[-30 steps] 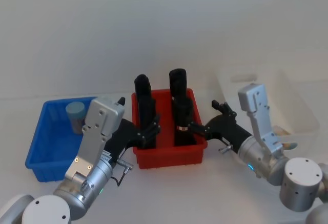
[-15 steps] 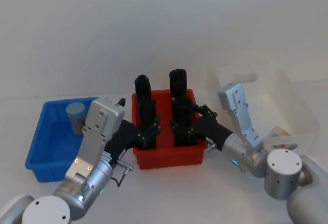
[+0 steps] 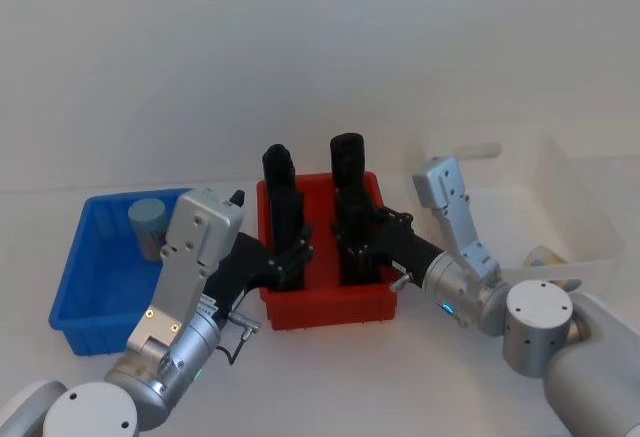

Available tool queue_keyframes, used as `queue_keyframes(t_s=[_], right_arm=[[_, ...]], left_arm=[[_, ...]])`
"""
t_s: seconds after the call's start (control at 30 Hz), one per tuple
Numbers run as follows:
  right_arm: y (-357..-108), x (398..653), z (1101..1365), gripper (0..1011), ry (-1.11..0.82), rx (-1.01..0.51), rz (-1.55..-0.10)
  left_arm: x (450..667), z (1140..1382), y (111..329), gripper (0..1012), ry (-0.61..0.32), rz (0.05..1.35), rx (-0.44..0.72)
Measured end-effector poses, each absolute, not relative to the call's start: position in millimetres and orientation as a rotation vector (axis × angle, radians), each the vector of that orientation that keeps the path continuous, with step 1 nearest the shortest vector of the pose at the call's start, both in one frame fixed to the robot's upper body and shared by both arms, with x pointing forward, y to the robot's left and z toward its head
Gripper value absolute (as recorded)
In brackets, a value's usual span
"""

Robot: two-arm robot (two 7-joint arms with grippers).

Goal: Pick the cotton swabs from the blue box and place them into the white box.

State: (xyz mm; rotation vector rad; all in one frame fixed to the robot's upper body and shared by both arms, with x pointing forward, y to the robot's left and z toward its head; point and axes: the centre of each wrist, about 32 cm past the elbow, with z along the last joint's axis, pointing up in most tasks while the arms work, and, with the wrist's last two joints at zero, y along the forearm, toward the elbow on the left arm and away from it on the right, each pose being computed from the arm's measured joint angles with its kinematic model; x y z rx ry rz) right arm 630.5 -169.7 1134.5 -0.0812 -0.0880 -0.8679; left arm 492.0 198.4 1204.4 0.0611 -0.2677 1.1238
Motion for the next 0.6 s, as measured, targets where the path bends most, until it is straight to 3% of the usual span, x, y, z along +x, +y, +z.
queue_keyframes(t_s=[0.17,0.6], right_arm=[[-170,631,1138,446,-0.100,-0.064,-0.871],[-175,611,1167,379,-0.166,0.056,-0.920]], left_arm=[[492,1204,198,1004,-0.268,1.124,0.061],[492,1204,198,1004,-0.268,1.124,0.061]])
